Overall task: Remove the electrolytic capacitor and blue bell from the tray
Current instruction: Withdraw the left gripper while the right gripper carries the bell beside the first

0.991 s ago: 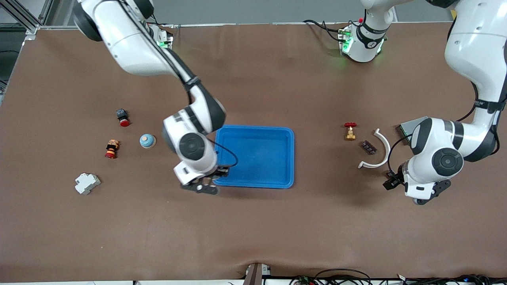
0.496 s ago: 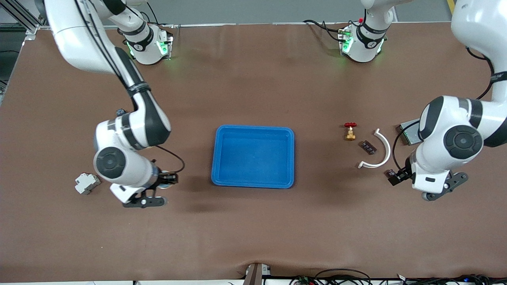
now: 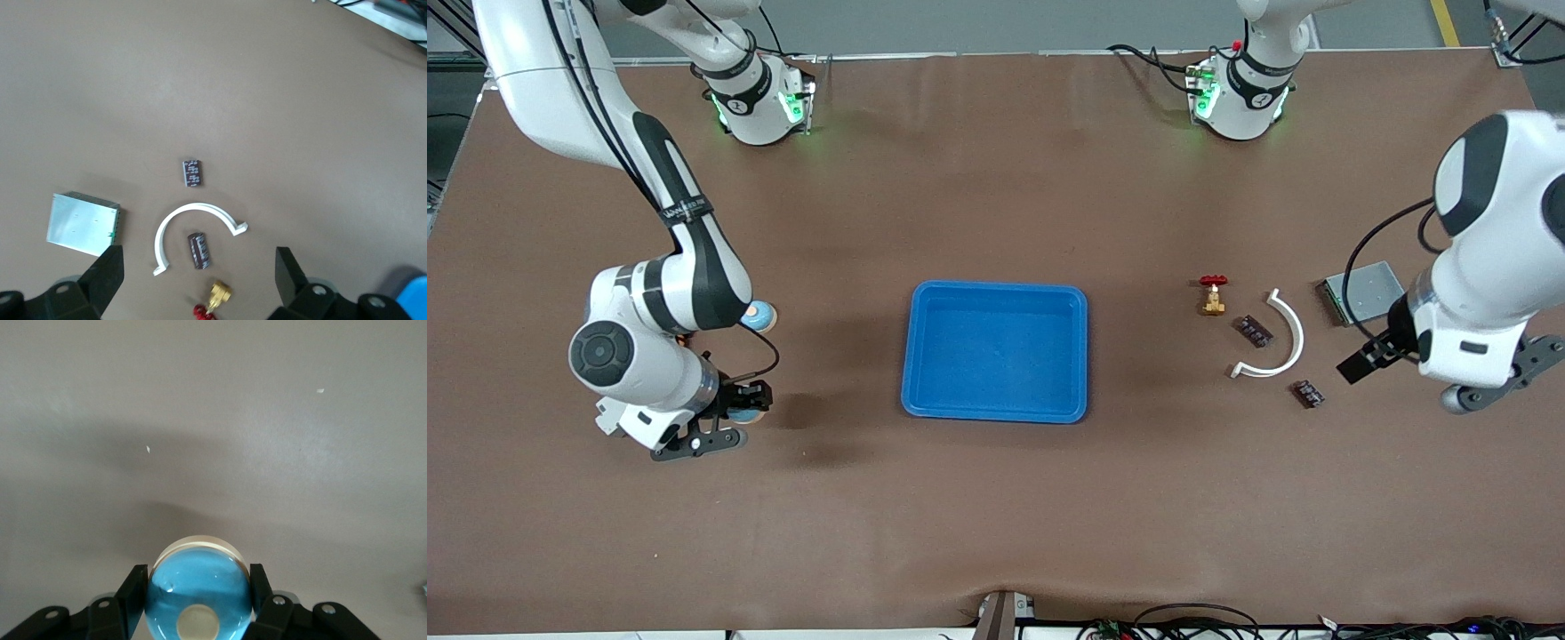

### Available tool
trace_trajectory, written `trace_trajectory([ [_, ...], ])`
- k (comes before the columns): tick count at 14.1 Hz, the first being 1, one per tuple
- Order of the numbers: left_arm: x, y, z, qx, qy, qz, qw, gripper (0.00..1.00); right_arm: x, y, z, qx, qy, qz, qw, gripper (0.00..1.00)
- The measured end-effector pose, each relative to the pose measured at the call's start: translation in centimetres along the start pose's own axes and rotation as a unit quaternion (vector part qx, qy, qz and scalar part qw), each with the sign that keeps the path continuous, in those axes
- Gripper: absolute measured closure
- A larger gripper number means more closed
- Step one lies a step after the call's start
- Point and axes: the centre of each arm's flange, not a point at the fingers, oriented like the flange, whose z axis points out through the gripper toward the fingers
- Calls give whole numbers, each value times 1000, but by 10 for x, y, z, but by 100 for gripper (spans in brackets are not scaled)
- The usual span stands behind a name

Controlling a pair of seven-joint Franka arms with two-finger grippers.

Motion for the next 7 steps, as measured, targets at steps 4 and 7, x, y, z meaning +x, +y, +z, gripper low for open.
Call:
trace_trajectory([
  [4, -19, -14, -44, -15, -11, 38, 999, 0, -38, 22, 41, 0, 24, -24, 999, 33],
  [7, -25, -36, -66, -11, -18, 83, 996, 0, -59, 34, 61, 0, 26, -28, 999, 33],
])
